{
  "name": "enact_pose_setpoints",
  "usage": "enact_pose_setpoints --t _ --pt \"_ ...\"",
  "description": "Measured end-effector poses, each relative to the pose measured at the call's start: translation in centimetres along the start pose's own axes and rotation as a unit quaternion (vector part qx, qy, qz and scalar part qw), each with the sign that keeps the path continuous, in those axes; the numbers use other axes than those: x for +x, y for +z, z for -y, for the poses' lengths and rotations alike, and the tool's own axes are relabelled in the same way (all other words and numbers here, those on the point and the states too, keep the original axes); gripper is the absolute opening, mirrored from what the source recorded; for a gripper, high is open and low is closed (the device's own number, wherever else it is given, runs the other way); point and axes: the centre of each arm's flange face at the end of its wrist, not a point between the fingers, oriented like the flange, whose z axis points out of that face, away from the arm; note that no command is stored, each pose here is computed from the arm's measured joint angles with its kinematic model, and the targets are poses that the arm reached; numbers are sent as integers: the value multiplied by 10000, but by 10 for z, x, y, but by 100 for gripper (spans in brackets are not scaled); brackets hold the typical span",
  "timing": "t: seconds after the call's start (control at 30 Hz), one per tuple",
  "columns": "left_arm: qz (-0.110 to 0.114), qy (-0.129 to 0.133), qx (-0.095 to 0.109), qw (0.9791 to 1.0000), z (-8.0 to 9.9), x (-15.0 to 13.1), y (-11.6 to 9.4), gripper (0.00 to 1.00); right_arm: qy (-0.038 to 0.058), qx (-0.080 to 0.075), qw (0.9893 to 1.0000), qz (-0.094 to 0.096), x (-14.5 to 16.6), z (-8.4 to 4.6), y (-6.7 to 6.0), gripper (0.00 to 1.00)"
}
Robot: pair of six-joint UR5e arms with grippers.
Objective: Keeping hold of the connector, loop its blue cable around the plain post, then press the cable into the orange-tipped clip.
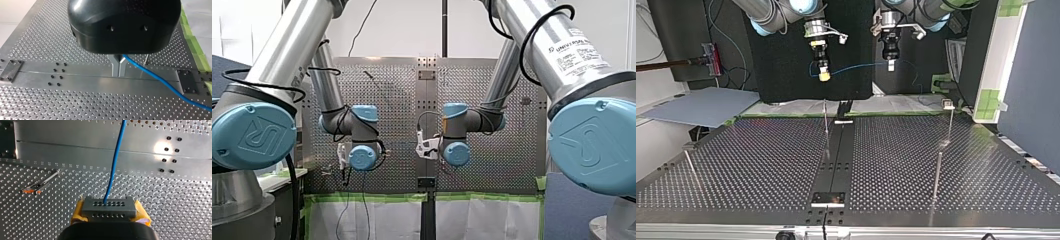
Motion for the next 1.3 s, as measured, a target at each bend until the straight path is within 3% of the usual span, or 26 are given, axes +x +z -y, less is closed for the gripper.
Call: enact_pose_setpoints --t 0.27,0.63,1.1,1.3 --pt "0 0 0 10000 0 0 0 0 0 0 10000 0 0 0 0 2" --pt "0 0 0 10000 0 0 0 12 0 0 10000 0 0 0 0 2" --pt "3 -1 -3 10000 0 0 0 12 -1 1 10000 3 0 0 0 2" --pt "-209 153 -101 9996 -10 13 -5 12 -4 2 10000 12 0 0 -1 2"
